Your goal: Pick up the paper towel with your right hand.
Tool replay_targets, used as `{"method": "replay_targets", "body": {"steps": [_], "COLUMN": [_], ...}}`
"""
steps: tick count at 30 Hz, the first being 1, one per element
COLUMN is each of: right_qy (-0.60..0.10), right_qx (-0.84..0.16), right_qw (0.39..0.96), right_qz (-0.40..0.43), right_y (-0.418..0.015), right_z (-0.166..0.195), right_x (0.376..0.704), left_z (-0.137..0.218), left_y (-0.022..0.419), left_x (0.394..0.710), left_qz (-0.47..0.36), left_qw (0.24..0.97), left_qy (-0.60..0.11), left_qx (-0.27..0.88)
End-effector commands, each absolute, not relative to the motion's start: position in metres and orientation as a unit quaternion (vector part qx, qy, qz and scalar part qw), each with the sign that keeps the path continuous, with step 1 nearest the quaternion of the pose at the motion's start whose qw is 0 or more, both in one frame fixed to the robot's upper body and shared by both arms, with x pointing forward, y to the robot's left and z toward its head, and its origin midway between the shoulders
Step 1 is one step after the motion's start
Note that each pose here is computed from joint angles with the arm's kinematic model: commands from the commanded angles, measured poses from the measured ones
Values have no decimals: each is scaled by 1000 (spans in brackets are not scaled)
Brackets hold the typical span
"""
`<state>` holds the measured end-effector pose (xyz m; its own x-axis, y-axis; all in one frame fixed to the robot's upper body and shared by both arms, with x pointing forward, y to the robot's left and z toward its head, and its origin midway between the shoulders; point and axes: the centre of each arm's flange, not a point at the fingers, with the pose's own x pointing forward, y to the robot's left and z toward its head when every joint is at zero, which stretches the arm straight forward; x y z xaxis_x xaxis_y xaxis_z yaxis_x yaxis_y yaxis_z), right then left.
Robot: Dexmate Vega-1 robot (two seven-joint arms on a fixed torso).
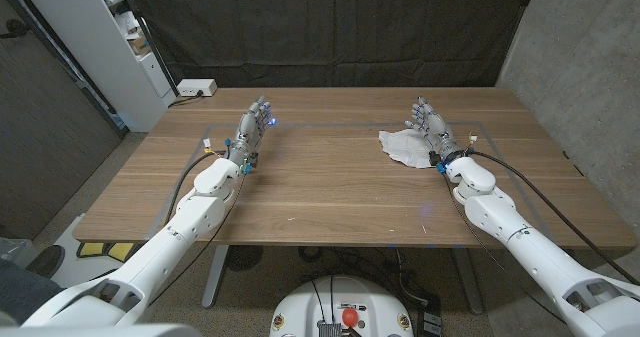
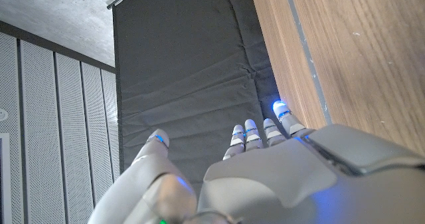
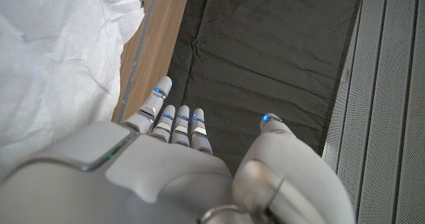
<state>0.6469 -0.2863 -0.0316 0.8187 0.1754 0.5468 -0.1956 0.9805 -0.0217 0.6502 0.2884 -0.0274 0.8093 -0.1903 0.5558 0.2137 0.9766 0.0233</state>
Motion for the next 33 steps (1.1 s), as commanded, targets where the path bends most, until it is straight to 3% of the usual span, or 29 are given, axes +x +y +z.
{"method": "replay_targets", "body": {"steps": [1,33], "right_qy": [-282,-323], "right_qx": [20,-46], "right_qw": [955,943], "right_qz": [93,59], "right_y": [-282,-268], "right_z": [-36,-26], "right_x": [637,622], "left_z": [-32,-27], "left_y": [288,302], "left_x": [648,640], "left_qz": [-108,-119], "left_qw": [955,953], "left_qy": [-277,-278], "left_qx": [-14,2]}}
